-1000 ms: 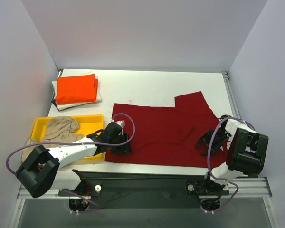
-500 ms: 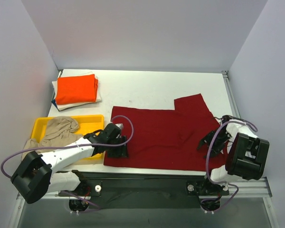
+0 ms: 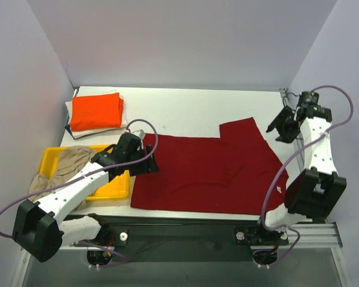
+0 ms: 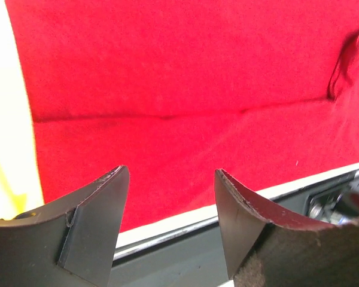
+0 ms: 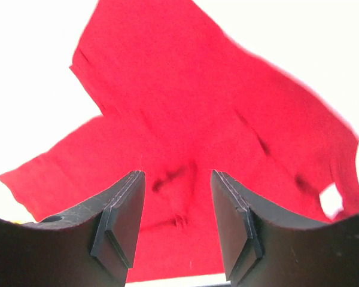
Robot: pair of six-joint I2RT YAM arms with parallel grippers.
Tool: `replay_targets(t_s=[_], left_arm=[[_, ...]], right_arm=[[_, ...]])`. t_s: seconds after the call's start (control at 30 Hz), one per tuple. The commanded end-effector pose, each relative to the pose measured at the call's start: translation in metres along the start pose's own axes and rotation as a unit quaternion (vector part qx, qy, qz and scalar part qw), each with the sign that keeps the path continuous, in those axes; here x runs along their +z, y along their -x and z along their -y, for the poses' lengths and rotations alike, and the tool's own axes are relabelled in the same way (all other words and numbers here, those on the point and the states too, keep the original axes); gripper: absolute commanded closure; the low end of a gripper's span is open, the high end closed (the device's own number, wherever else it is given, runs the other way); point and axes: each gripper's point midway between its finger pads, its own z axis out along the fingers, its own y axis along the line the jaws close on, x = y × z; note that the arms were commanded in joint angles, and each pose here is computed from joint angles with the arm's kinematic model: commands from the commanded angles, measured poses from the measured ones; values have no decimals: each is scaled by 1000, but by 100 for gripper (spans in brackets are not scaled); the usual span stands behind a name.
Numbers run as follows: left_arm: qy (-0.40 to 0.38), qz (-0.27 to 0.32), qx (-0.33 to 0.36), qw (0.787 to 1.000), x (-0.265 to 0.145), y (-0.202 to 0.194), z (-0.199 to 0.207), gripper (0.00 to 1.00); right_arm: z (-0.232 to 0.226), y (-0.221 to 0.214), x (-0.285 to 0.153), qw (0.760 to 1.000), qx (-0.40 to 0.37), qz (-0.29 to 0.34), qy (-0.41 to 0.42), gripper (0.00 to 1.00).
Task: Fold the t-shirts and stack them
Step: Fold the flattened tshirt in 1/3 of the way, then grap the side of the flattened tshirt furthest away from the robot with both arms
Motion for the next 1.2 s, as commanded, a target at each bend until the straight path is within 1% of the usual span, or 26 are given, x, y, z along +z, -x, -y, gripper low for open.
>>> replay_targets(t_s=[0.0,0.03,0.1,0.17,0.2,0.23,0.3,0.4,0.47,0.63,0.73,0.9,1.17], left_arm=[[-9,49,-4,999,-18,35,5,31],[-12,57,-6,998,-22,39,5,30],[-6,63,-17,998,-25,43,-1,30],[-7,69,-24,997,-29,43,-3,30],[-7,73,-32,997,-32,43,-5,30],[-6,74,-35,997,-33,42,-6,30],[-5,79,-41,996,-38,41,-8,30],[2,90,-50,995,-48,39,-14,30],[8,86,-54,995,-50,34,-19,30],[15,89,-68,994,-55,29,-25,30],[20,91,-74,993,-57,29,-28,29],[29,79,-76,994,-56,24,-31,29],[37,76,-85,993,-61,17,-37,29]], right_arm=[[-17,27,26,999,-48,12,-19,52],[-32,39,36,998,-60,15,-16,52],[-45,51,49,997,-73,25,-14,52],[-60,62,71,996,-83,24,-10,52],[-63,65,80,996,-86,23,-10,52],[-62,64,97,996,-87,10,-17,53],[-70,77,107,995,-100,22,-14,53],[-67,88,133,992,-117,28,-33,55],[-65,96,141,991,-123,40,-43,56],[-59,101,165,988,-133,44,-63,59],[-58,97,180,987,-140,34,-66,60],[-62,91,203,985,-157,23,-65,61],[-70,95,221,985,-163,27,-58,61]])
